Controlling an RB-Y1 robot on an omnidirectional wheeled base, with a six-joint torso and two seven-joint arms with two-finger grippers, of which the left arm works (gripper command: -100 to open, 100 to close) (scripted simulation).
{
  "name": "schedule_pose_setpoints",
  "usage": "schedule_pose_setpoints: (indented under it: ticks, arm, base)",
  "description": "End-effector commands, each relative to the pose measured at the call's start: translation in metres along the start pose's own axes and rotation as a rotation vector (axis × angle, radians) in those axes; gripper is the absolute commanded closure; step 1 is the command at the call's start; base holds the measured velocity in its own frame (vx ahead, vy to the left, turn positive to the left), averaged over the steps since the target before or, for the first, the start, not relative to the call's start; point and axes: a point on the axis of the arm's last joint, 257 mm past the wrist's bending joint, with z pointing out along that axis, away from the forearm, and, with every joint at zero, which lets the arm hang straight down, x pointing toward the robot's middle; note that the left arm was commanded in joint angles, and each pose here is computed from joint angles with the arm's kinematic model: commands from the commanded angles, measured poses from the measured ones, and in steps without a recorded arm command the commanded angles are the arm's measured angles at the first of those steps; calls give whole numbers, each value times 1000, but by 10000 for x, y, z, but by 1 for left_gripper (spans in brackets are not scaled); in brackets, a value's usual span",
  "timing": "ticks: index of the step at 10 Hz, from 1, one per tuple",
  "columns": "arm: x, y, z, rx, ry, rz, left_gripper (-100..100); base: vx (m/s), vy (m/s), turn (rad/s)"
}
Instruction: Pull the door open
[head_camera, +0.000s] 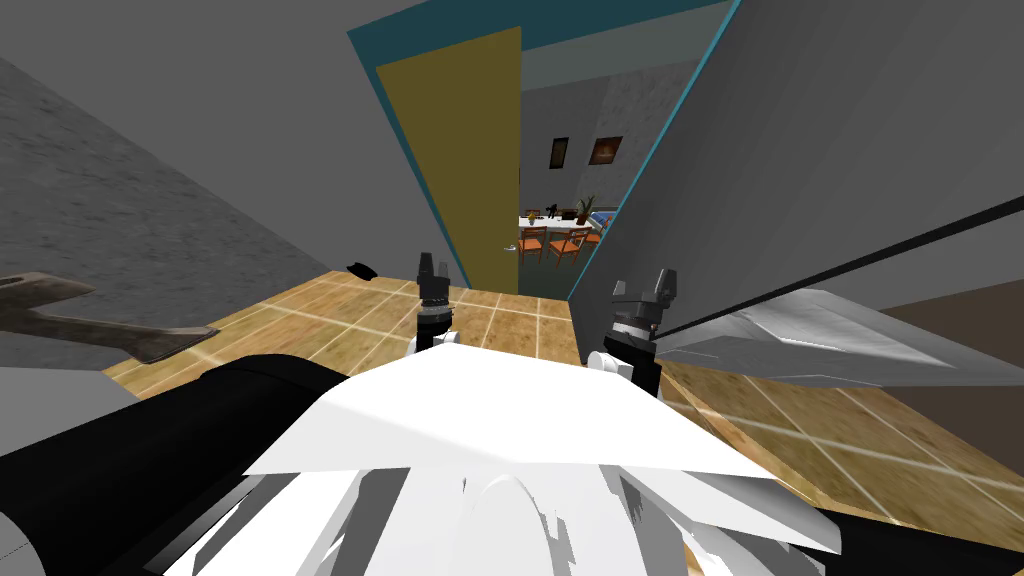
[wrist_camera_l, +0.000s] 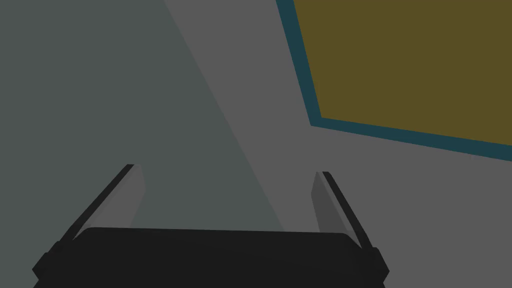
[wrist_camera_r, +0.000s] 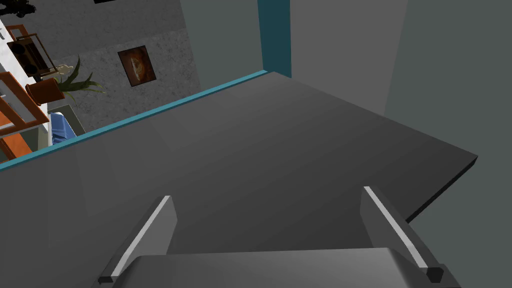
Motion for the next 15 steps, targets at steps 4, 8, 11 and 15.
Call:
schedule_pose_setpoints:
  ticks: [4,8,11,15]
  arm:
    - [97,354,-110,-55,34,-29,-100]
    - [171,698,-237,-112,59,-56,-100]
    - [206,901,-321,-147,71,-71,-100]
    - [246,1189,-453,-199,85,-93,-100]
  base:
    - [156,-4,-47]
    - [161,-9,-48]
    - [109,4,-41]
    - [96,0,-43]
